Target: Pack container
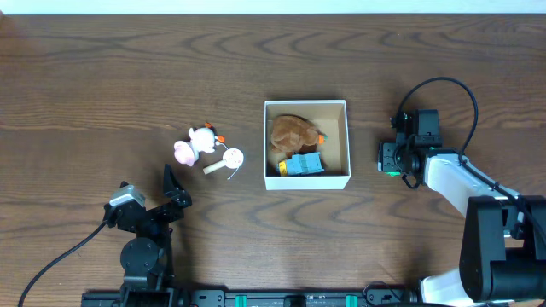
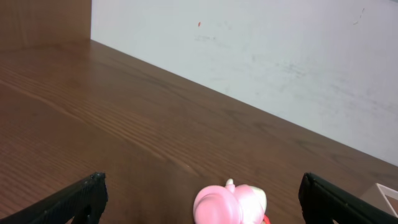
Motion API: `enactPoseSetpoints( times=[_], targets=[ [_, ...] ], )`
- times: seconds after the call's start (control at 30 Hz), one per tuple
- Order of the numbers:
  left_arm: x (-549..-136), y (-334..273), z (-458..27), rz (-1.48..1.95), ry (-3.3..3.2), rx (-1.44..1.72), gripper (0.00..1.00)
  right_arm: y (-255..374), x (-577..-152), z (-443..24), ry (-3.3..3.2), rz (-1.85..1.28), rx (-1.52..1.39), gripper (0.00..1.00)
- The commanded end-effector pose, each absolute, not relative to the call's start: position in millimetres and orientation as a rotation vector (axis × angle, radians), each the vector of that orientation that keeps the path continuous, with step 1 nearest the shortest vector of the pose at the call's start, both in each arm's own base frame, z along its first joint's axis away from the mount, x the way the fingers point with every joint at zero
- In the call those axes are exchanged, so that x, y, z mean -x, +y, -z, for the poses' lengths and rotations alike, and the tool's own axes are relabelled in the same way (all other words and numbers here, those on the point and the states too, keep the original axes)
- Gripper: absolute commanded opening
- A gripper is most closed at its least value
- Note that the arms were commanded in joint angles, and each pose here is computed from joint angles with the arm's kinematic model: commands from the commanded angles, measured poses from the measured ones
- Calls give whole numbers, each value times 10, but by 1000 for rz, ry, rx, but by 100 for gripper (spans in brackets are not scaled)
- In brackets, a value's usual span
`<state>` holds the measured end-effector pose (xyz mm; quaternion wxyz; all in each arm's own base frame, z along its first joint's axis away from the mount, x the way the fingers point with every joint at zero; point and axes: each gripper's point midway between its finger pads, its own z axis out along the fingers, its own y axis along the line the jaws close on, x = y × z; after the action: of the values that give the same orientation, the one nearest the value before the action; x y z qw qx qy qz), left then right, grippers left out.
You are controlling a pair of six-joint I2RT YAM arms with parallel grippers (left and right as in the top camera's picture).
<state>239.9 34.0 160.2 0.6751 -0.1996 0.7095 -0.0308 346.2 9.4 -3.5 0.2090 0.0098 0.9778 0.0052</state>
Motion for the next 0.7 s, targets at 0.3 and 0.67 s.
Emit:
enactPoseSetpoints(
  times=[0.3,0.67],
  targets=[
    [-2399,359,-1433,36,1638,441,98,52,-3539,-416,2618,7,-40,53],
    [-2399,359,-1433,36,1638,441,98,393,-3602,-1020,2446,-44,95,47]
  ],
)
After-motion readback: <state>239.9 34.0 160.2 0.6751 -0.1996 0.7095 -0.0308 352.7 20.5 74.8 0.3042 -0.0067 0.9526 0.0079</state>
